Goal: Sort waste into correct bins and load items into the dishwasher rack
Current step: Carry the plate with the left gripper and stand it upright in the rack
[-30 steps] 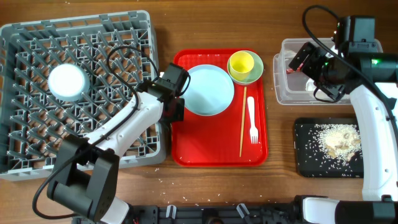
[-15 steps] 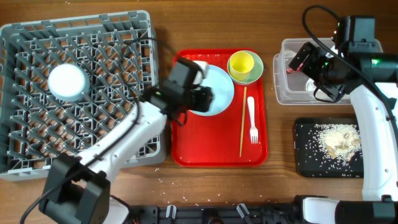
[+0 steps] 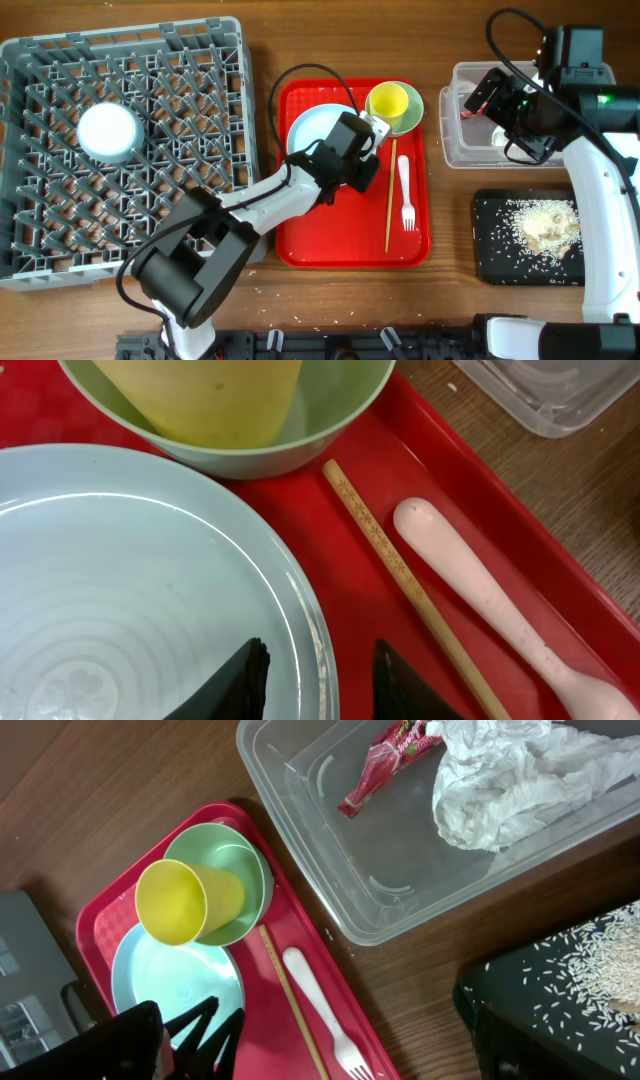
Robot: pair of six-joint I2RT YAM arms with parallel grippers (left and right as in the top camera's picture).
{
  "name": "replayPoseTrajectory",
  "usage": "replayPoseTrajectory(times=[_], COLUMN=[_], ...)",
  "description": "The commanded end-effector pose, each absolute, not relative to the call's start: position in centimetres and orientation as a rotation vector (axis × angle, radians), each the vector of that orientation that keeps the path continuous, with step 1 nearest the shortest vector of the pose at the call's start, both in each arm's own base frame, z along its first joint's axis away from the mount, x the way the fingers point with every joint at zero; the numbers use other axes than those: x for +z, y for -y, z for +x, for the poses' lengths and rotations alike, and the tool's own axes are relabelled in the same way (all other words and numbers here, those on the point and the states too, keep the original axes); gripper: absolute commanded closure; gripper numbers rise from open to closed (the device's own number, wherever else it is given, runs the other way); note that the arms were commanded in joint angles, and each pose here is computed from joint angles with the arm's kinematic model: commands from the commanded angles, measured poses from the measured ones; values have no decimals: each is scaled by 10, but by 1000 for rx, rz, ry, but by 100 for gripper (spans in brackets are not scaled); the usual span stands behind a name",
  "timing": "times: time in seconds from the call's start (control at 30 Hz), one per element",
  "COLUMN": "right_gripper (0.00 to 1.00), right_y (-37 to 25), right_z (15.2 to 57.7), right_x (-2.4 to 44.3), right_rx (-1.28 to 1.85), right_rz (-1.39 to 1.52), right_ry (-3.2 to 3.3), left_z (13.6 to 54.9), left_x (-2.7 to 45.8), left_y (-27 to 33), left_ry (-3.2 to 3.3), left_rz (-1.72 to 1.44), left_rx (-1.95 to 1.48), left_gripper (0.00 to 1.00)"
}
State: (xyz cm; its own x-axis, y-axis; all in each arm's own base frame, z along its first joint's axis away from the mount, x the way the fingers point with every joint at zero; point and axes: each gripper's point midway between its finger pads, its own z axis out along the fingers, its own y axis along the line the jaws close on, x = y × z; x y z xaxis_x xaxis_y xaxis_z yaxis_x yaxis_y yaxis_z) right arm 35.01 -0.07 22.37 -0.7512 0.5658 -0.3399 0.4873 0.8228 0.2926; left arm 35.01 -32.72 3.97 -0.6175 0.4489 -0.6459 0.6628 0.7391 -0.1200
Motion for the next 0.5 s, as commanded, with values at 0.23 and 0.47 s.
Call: replayPoseTrajectory(times=[0.23,0.47], right_gripper=[0,0], right_y=[0,0], right_z=[352,352], right_x=[230,230], right_rx=[265,265], right_rz=[757,757], right_ry=[-2576,-2575], left_z=[339,328], left_x=[0,59], left_y=[328,320], left_ry=[-2387,-2391], left_rz=[929,836], left_rx=[-421,-465], left_gripper=[87,96])
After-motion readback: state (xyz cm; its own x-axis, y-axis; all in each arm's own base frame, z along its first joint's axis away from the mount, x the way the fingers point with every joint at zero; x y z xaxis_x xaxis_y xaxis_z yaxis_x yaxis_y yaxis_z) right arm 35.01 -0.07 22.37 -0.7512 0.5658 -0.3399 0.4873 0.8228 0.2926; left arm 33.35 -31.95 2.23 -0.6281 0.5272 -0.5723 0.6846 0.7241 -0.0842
